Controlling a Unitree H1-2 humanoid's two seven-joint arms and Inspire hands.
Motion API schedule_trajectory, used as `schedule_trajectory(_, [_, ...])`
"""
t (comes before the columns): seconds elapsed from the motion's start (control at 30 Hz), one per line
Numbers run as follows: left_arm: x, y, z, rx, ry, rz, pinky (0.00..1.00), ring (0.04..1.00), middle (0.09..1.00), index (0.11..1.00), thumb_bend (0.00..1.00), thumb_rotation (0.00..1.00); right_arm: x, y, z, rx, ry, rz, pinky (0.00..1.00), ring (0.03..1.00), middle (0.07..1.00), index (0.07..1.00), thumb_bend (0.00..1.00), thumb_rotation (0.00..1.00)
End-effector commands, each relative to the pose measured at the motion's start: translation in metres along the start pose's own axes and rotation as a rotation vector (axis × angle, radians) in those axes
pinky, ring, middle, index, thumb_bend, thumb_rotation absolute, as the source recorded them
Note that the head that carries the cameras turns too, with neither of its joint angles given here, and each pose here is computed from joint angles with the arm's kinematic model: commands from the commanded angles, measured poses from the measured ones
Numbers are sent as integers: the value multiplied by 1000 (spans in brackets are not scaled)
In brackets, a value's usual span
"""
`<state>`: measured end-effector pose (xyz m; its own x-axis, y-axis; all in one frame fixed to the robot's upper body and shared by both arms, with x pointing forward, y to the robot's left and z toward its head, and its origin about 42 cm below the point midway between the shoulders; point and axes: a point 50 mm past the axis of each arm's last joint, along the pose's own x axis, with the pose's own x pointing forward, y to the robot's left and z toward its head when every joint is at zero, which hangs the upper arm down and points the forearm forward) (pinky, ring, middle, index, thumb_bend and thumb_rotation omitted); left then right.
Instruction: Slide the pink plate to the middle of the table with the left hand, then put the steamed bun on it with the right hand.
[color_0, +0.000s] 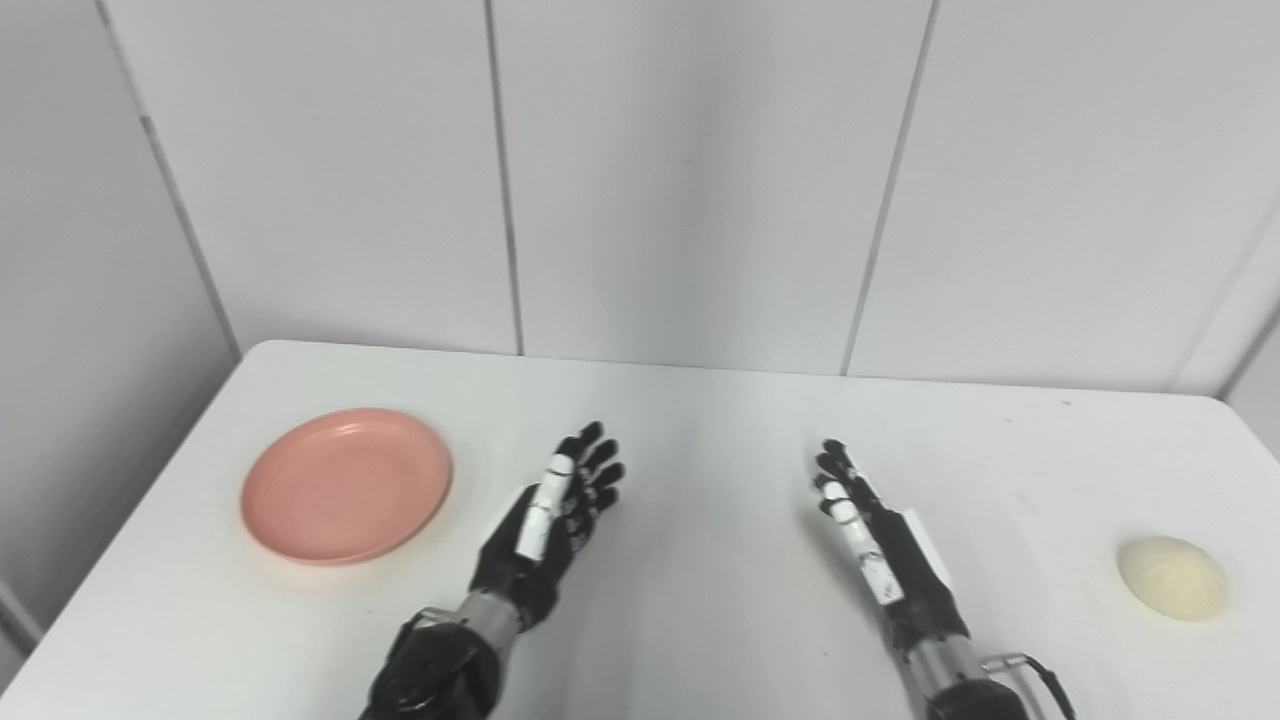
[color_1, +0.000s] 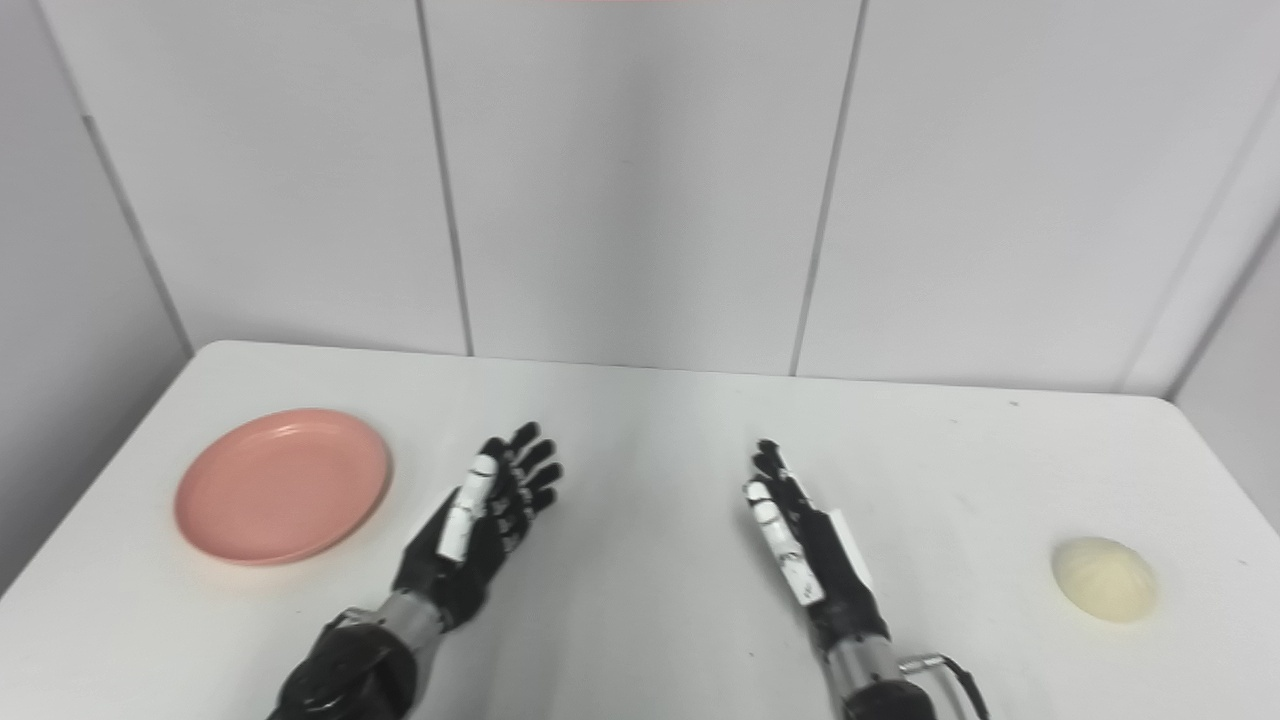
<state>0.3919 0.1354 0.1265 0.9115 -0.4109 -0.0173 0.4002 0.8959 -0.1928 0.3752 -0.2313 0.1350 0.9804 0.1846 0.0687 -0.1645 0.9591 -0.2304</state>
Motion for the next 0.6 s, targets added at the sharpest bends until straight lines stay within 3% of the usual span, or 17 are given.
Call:
schedule_trajectory(0.0, [-12,-1,-40,-22,151,42,1000,978,994,1000,573,1000,2,-11,0,-4,-10,-6,937,943,956,974,155,1000])
schedule_trajectory(0.57, [-3,-8,-43,-9,131,40,983,968,985,1000,592,1000,2,-16,1,22,-3,-11,986,964,970,987,141,1000])
